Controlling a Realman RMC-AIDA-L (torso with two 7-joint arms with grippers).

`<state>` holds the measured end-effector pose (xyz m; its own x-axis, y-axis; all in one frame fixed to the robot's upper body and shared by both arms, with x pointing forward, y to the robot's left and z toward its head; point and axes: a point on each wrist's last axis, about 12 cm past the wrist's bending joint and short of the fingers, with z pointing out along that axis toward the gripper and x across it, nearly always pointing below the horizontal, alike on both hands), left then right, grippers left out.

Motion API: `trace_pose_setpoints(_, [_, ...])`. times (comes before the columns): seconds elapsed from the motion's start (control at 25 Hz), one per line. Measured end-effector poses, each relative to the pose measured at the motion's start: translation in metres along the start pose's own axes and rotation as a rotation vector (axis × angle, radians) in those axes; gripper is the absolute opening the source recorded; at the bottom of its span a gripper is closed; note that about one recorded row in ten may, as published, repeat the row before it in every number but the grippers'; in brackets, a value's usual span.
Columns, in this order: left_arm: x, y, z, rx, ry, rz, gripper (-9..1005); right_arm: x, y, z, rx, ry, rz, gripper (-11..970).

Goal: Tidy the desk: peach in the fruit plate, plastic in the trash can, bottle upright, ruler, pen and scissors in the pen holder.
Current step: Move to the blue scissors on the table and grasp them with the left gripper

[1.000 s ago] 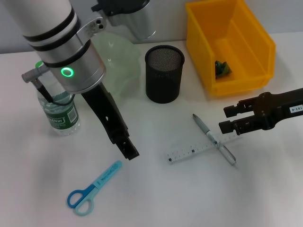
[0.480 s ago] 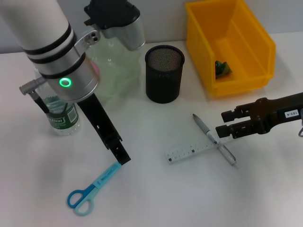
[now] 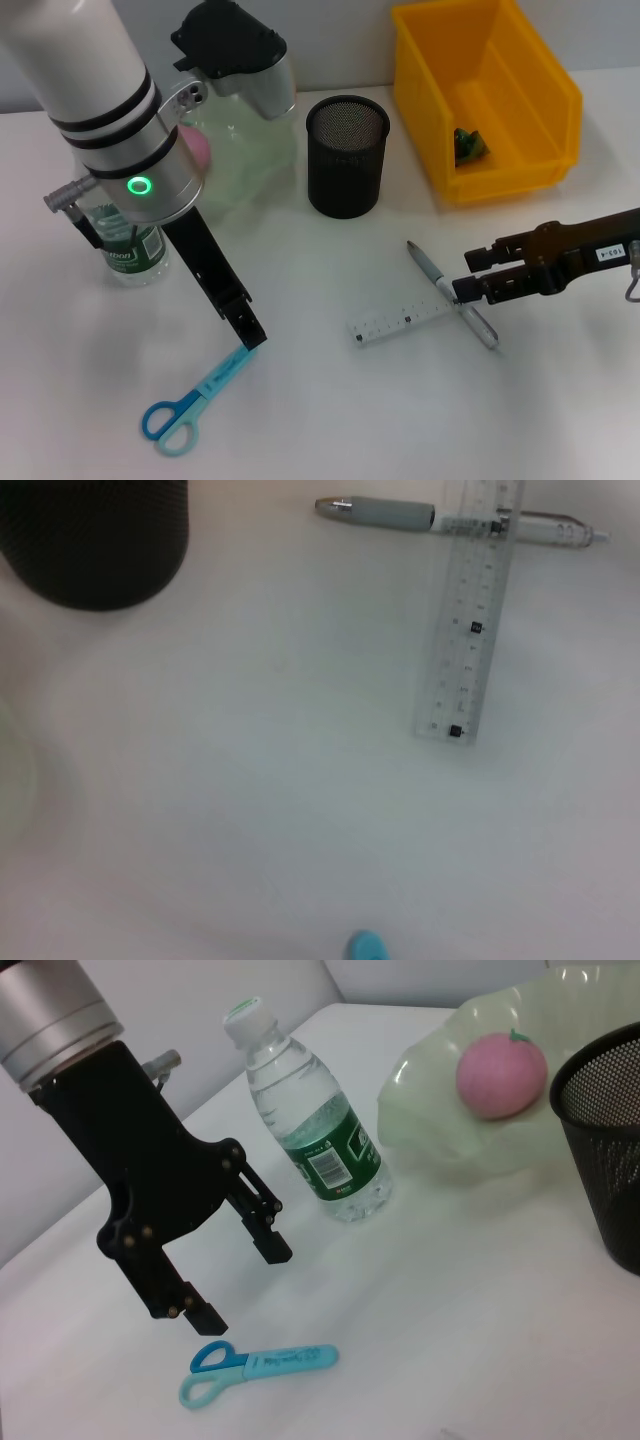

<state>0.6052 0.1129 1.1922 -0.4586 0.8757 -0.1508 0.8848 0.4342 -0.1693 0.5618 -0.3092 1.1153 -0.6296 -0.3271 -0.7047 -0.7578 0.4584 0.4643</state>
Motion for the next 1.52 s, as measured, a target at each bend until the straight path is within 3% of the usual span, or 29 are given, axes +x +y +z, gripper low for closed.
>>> trace_pose_setpoints(0.68, [0.013, 0.006, 0.022, 0.042, 0.052, -0.086, 737, 0.004, -0.001, -0.001, 0.011, -0.002, 0.022, 725])
trace_pose_setpoints(1.52, [0.012, 0.013, 0.019, 0.029, 0.003, -0.240, 736, 0.001, -0.002, 0.000, 0.014, -0.002, 0.019, 724])
